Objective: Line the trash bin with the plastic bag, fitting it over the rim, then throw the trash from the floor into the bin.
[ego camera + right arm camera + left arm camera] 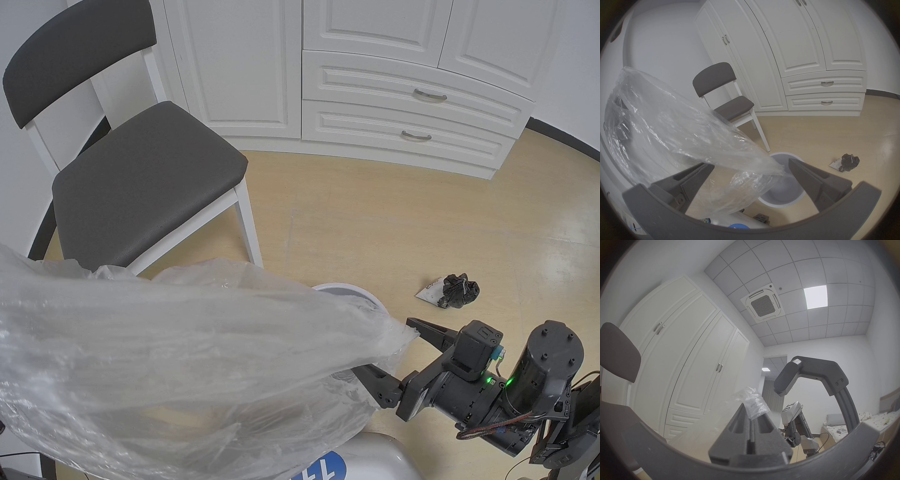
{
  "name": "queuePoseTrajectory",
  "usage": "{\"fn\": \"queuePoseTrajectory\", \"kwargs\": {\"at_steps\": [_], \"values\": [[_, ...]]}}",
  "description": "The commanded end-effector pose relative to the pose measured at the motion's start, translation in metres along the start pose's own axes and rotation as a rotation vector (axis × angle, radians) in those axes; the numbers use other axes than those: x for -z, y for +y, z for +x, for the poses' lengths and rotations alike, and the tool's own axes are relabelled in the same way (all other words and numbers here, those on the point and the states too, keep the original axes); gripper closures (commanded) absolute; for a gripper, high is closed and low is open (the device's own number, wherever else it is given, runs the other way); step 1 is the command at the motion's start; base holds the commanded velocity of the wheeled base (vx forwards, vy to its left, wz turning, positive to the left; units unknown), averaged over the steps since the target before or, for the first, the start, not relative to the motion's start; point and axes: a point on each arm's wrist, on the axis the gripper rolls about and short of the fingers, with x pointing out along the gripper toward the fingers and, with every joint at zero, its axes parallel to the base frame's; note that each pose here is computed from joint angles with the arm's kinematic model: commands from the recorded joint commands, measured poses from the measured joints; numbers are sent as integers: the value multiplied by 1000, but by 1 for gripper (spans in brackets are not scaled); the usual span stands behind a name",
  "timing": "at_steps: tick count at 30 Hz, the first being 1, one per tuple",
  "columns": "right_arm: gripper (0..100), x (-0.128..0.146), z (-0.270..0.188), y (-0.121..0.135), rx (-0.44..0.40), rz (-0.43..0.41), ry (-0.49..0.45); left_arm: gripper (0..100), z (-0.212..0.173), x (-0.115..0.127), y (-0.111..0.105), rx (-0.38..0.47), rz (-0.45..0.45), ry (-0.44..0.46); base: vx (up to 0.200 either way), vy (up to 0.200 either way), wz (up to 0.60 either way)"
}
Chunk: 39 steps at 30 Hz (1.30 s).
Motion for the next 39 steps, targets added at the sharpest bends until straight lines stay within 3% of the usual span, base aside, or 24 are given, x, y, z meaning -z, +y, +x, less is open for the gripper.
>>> {"fn": "queuePoseTrajectory", "kwargs": {"at_steps": [1, 23, 24, 31, 36, 39], "values": [[0, 2, 1, 0, -1, 0, 6, 100, 0, -1, -1, 6, -2, -7, 0, 0, 0], [0, 4, -1, 8, -84, 82, 29, 100, -1, -5, -2, 10, 5, -25, 0, 0, 0], [100, 4, -1, 8, -84, 82, 29, 100, -1, -5, -2, 10, 5, -25, 0, 0, 0], [100, 1, -2, 8, -88, 87, 10, 100, -1, -5, -2, 11, 5, -24, 0, 0, 0], [100, -12, -6, 9, -99, 101, -106, 100, -1, -4, -2, 11, 3, -17, 0, 0, 0], [100, -24, -14, 7, -100, 54, -165, 100, -2, 0, -2, 7, -16, 22, 0, 0, 0]]}}
